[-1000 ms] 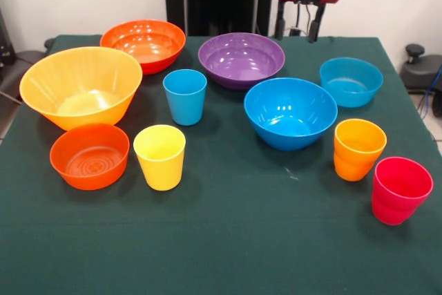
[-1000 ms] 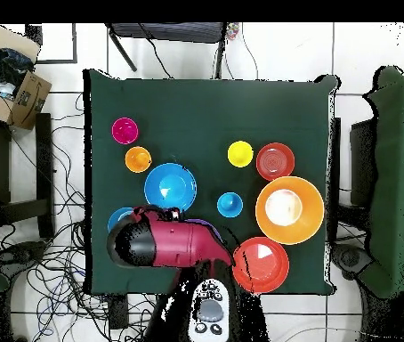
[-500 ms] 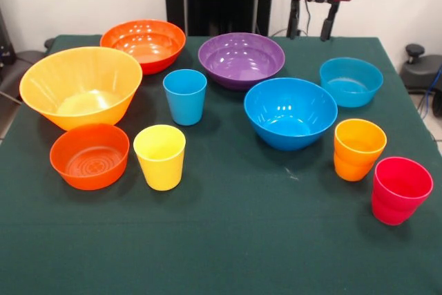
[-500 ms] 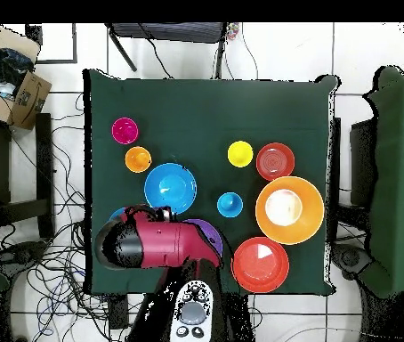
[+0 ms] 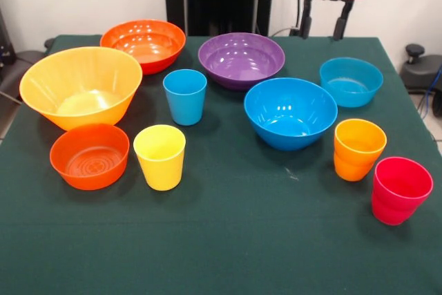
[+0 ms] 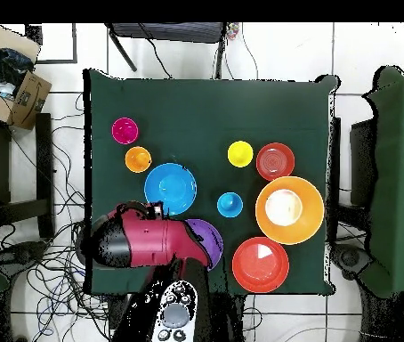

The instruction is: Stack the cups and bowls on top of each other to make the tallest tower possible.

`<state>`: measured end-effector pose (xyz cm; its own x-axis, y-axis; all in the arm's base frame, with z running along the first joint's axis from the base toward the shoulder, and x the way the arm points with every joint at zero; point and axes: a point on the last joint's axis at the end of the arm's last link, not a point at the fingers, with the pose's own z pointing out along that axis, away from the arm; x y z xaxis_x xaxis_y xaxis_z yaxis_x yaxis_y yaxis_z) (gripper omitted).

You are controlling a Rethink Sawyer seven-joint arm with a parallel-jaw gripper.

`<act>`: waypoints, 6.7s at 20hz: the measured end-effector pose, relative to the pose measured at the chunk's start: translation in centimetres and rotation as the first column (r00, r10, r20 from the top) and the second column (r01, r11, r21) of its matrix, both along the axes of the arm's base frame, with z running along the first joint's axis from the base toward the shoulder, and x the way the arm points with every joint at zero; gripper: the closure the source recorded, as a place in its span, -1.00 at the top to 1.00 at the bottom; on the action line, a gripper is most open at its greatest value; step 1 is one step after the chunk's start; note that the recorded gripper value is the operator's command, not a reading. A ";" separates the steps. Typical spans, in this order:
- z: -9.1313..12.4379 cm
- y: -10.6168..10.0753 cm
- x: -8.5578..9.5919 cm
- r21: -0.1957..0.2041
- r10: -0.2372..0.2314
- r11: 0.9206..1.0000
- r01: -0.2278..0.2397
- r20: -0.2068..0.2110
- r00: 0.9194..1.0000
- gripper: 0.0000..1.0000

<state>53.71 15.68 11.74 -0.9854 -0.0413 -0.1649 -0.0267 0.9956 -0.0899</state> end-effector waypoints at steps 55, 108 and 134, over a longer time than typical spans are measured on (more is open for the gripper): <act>-1.2 -1.3 -0.1 -0.044 -0.011 0.999 0.011 -0.014 1.000 1.00; -1.1 -1.2 -0.3 -0.054 -0.007 0.998 0.007 -0.012 1.000 1.00; -0.9 -1.3 -0.3 -0.062 -0.011 0.998 0.010 -0.009 1.000 1.00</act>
<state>53.38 14.35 10.80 -0.9873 -0.0410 -0.1532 -0.0176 0.9884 -0.1508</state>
